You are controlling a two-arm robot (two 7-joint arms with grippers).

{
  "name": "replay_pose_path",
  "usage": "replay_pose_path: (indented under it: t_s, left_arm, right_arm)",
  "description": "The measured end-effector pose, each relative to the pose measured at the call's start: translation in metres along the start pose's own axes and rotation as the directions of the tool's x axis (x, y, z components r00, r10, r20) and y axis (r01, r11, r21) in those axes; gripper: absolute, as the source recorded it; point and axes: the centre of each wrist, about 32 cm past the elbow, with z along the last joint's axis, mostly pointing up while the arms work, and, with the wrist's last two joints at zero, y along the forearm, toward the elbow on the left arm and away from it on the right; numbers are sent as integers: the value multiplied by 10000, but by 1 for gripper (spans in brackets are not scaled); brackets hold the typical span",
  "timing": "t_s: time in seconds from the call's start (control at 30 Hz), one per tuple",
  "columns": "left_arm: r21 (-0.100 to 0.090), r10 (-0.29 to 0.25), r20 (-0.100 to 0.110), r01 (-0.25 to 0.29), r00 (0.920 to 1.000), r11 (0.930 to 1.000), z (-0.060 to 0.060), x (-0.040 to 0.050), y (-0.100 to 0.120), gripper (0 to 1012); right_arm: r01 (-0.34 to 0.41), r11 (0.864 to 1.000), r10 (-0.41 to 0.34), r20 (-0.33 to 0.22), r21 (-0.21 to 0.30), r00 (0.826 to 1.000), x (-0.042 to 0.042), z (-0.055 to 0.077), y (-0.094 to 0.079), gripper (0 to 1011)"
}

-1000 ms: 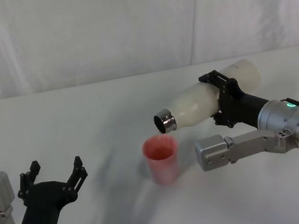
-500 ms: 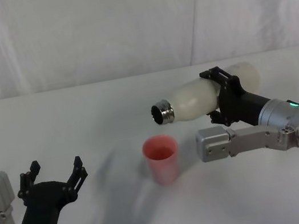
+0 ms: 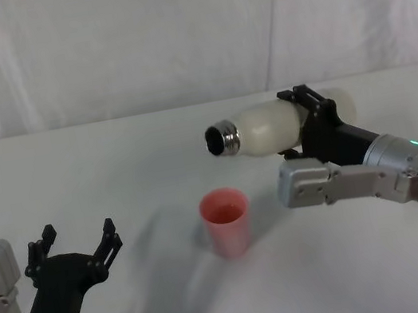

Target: Grasp the thermos with one hand and pour water into the cup lid.

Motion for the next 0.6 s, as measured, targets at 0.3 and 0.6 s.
replay_pose_path:
  t_s: [0.3, 0.6]
  left_arm:
    - [0, 0, 0, 0, 10000, 10000, 0, 0, 0, 1001]
    - [0, 0, 0, 0, 10000, 10000, 0, 0, 0, 1001]
  right_arm:
    - [699, 9971, -633, -1880, 289, 9801, 23, -84, -64, 950]
    - [1310, 9906, -1079, -3611, 402, 9263, 22, -164, -117, 951]
